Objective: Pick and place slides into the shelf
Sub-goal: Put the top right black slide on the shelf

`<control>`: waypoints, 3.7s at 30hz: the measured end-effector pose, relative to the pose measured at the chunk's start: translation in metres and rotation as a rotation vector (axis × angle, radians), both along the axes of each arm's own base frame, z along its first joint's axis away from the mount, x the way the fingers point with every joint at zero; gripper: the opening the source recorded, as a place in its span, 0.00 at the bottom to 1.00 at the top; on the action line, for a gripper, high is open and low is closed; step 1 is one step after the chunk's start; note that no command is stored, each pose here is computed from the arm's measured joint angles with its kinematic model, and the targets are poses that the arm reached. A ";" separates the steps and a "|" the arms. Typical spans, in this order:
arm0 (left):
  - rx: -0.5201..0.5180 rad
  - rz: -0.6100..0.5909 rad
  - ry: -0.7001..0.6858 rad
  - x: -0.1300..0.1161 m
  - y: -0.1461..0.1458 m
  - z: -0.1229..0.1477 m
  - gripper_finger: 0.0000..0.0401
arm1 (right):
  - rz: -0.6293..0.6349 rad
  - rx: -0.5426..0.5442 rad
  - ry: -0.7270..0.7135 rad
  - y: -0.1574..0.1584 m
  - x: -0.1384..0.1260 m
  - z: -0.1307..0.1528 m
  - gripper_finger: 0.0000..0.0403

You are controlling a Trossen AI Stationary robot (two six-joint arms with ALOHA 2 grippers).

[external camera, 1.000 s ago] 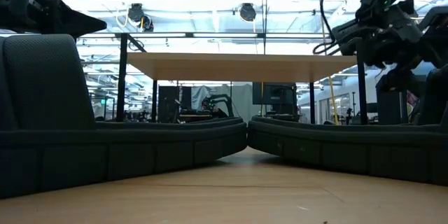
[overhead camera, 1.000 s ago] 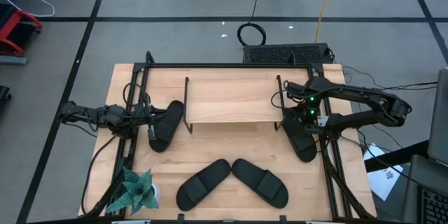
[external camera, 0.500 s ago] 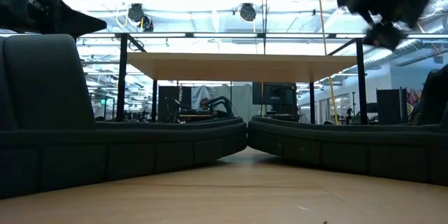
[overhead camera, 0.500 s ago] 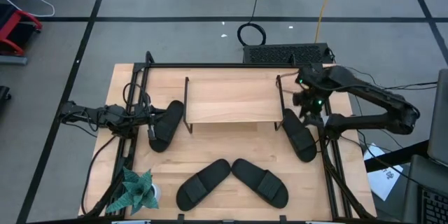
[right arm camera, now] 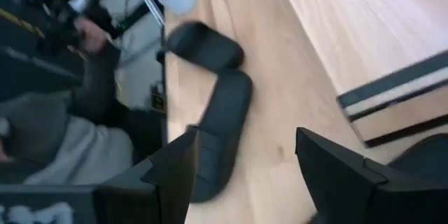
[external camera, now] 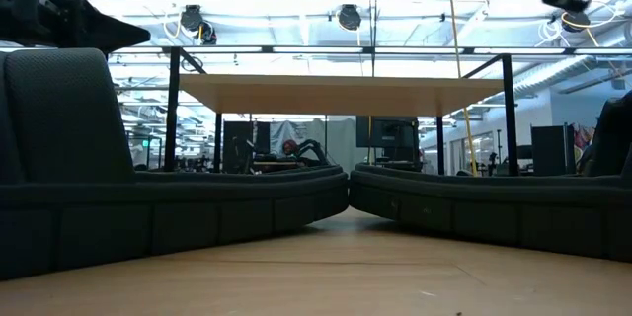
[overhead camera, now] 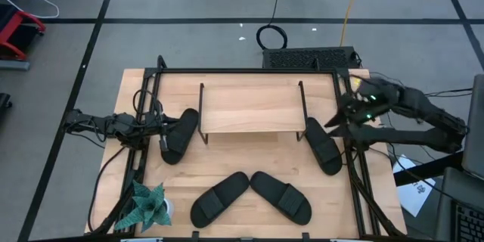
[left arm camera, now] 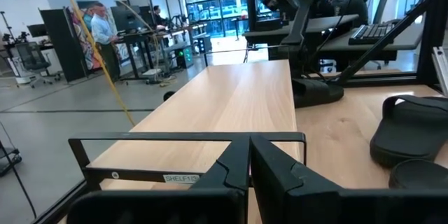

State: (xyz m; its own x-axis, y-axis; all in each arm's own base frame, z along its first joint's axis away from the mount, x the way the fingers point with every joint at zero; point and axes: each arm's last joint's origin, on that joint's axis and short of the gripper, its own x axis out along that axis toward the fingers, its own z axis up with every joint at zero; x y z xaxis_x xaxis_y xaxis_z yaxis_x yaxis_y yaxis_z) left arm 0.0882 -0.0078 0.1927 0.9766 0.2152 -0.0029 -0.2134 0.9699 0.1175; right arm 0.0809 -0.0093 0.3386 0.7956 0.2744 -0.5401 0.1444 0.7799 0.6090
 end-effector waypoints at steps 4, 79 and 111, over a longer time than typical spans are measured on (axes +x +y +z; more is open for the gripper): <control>-0.002 0.000 0.000 0.000 0.000 0.000 0.05 | -0.127 0.099 -0.188 0.003 0.004 -0.019 0.57; -0.012 0.000 0.022 0.000 0.000 -0.002 0.05 | 0.476 -0.273 0.061 0.178 0.013 -0.179 0.01; 0.012 0.000 0.051 0.000 0.000 -0.005 0.05 | 0.356 -0.405 0.800 0.080 0.061 -0.093 0.30</control>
State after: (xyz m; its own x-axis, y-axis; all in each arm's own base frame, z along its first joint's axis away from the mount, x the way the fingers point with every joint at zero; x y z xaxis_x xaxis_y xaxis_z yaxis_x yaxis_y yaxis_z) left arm 0.0880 -0.0078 0.1878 0.9753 0.2153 -0.0500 -0.2066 0.9683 0.1403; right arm 0.1421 0.0708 0.2453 0.0570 0.1022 -0.9931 0.1138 0.9876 0.1082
